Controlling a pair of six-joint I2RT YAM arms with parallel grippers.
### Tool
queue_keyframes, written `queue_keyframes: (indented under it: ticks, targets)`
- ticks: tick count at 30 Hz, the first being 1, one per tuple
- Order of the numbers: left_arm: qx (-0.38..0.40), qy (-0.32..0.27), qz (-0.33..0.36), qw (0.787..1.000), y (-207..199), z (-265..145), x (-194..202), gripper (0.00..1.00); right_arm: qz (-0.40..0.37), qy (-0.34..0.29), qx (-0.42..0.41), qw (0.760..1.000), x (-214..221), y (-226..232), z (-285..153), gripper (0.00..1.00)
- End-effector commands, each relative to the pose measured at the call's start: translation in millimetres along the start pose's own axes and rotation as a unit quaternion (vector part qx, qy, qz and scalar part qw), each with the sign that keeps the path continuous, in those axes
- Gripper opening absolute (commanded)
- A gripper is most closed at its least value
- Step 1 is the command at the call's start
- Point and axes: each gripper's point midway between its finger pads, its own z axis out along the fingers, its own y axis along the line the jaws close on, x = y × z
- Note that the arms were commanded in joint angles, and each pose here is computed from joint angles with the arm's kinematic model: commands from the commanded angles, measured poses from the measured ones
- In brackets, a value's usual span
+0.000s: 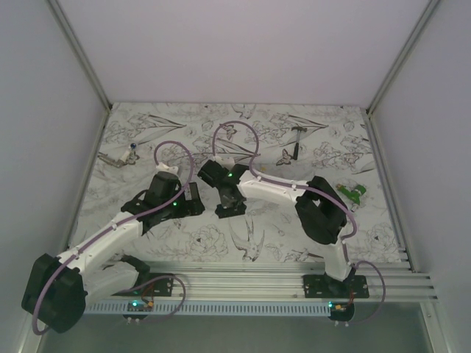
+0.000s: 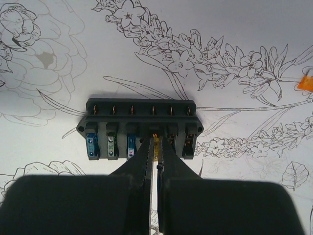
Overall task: Snap on the fuse box
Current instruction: Install the fuse at the fuse box base.
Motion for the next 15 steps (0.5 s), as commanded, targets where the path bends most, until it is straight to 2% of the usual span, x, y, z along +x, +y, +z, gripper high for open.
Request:
queue_keyframes:
  ticks: [1, 5, 15]
  targets:
    - [-0.015, 0.008, -0.005, 1.0, 8.2, -0.2, 6.3, 1.0, -0.01, 0.09, 0.006, 0.996, 40.9, -6.6, 31.0, 0.0]
    - [-0.014, 0.008, -0.006, 1.0, 8.0, 0.0, 6.5, 1.0, -0.011, 0.106, 0.012, 0.994, 43.8, -8.4, 35.1, 0.0]
    - [-0.018, 0.007, -0.015, 1.0, 10.0, 3.1, 7.4, 1.0, 0.008, 0.086, 0.029, 0.996, 38.9, -5.1, 35.3, 0.0]
